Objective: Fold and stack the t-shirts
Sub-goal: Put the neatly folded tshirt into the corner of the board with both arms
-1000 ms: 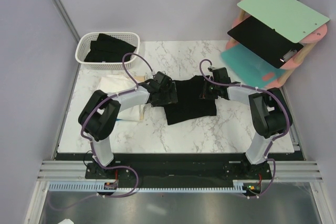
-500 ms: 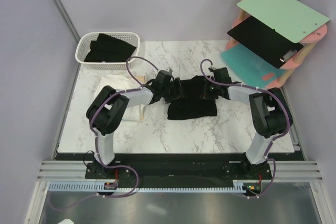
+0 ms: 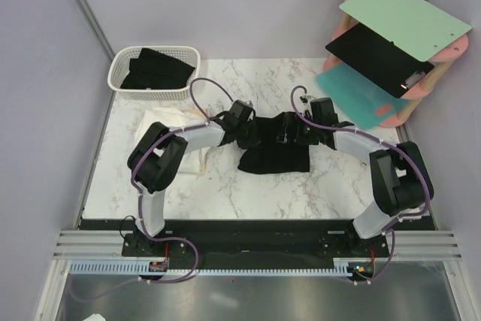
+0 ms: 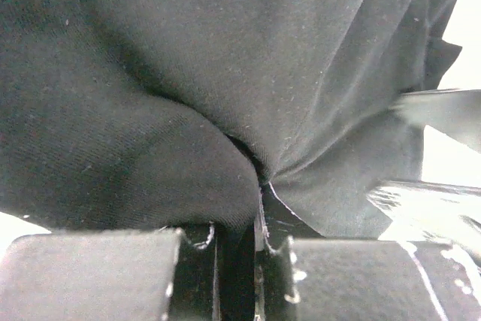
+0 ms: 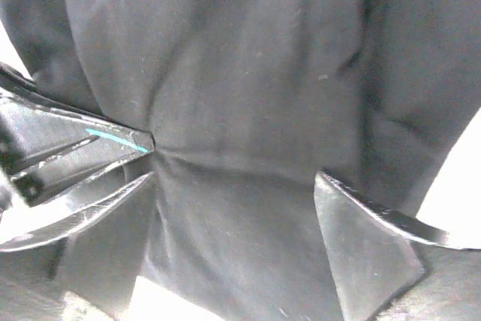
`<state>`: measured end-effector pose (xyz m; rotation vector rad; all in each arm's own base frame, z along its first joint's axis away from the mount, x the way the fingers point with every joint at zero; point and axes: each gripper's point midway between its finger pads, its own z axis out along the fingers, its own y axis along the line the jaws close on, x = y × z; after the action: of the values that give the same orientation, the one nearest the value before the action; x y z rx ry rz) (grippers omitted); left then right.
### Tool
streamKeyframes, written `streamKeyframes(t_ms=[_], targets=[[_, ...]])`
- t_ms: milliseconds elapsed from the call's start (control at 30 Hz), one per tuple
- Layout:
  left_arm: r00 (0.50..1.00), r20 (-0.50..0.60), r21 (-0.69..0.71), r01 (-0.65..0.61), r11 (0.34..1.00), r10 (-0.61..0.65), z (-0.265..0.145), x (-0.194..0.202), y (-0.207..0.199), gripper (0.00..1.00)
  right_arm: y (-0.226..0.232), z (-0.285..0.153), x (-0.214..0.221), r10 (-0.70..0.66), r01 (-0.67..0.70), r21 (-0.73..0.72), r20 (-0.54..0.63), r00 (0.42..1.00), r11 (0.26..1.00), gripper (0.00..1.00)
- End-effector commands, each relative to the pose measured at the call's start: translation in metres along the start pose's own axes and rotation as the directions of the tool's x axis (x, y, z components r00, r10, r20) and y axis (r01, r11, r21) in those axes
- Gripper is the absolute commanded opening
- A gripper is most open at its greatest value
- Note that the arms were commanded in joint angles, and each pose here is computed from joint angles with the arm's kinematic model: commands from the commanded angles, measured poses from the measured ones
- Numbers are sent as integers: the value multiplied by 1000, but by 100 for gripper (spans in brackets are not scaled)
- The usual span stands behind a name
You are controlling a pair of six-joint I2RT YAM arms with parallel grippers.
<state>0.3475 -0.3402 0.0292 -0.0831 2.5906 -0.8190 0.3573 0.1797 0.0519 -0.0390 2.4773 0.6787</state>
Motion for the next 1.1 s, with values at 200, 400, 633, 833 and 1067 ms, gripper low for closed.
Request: streamKeyframes(t_ms=[200, 400, 633, 833, 1067], targets=[[969, -21, -183, -246, 952, 246, -77, -49, -11, 2, 21, -52, -42, -57, 61, -11, 202, 978, 998, 98], [966, -14, -210, -255, 944, 258, -118, -69, -9, 2, 20, -48, -37, -42, 47, -19, 187, 981, 999, 98], [977, 5, -252, -204, 946, 212, -164, -84, 21, 2, 18, -40, -30, -19, 25, -34, 167, 986, 999, 98], [986, 40, -175, -150, 973, 159, -202, -100, 43, 2, 17, -34, -25, -8, 15, -45, 155, 988, 999, 98], [994, 49, -129, -93, 987, 100, -230, -110, 71, 2, 12, -28, -16, 5, 0, -40, 136, 991, 999, 98]])
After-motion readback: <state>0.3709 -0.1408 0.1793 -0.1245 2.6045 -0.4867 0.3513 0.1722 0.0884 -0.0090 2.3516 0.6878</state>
